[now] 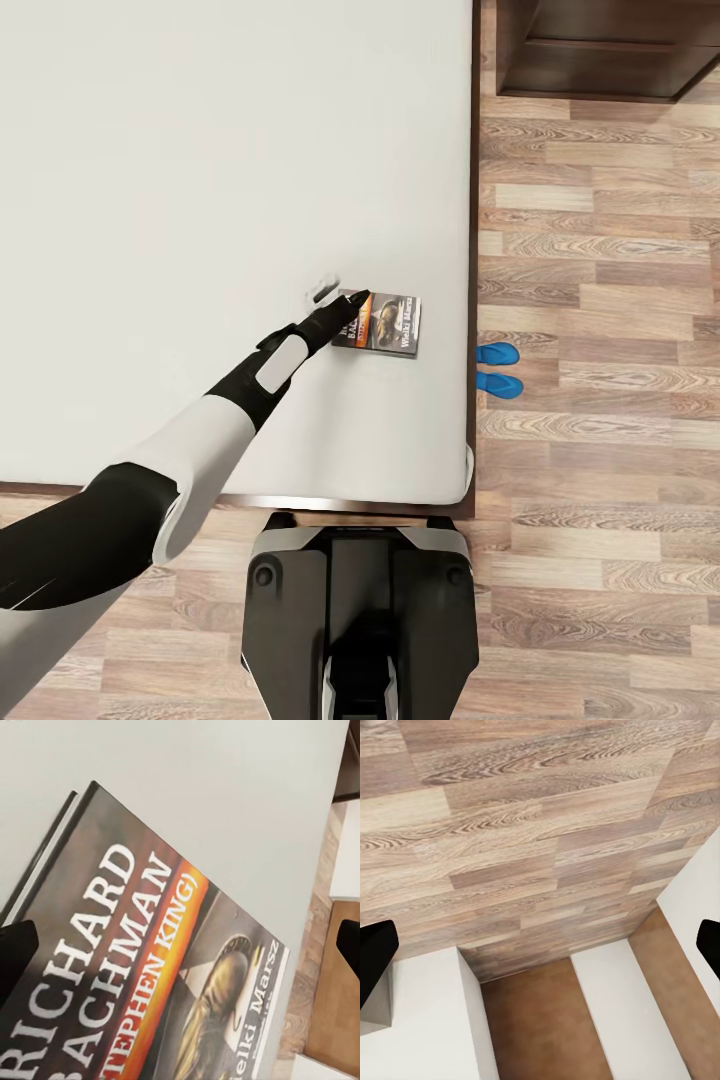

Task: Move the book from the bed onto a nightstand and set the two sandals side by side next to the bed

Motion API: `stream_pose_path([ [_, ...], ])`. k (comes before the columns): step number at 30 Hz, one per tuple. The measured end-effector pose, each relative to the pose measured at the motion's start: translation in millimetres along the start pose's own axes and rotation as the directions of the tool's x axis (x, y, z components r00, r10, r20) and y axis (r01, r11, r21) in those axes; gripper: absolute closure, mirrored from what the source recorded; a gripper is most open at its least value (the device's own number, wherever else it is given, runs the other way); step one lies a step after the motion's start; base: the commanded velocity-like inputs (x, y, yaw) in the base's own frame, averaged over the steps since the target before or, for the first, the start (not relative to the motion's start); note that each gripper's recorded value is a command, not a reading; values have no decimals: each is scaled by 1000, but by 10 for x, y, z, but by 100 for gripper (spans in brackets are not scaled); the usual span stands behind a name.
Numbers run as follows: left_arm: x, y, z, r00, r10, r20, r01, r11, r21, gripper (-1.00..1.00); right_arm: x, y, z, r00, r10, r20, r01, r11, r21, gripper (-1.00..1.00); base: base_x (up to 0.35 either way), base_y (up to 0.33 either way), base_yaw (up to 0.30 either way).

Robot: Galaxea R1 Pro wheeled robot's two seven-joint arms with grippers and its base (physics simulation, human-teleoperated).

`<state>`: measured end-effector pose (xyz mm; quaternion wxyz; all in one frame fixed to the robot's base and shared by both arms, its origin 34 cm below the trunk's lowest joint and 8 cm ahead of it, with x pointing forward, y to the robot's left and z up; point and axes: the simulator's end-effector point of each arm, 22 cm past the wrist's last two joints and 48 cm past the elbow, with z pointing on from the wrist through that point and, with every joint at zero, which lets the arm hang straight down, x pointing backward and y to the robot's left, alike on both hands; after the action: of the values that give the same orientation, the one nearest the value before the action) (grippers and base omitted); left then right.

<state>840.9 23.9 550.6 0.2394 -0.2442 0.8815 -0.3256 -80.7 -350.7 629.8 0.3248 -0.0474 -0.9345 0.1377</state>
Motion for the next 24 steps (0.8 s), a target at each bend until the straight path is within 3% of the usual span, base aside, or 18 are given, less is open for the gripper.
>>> stream_pose_path([
  [24,-13,8,-1,1000,1,3,-1,1000,-2,-100,-4,-1,0,1000,-1,1,1,1000,0,-100,0,0,0],
])
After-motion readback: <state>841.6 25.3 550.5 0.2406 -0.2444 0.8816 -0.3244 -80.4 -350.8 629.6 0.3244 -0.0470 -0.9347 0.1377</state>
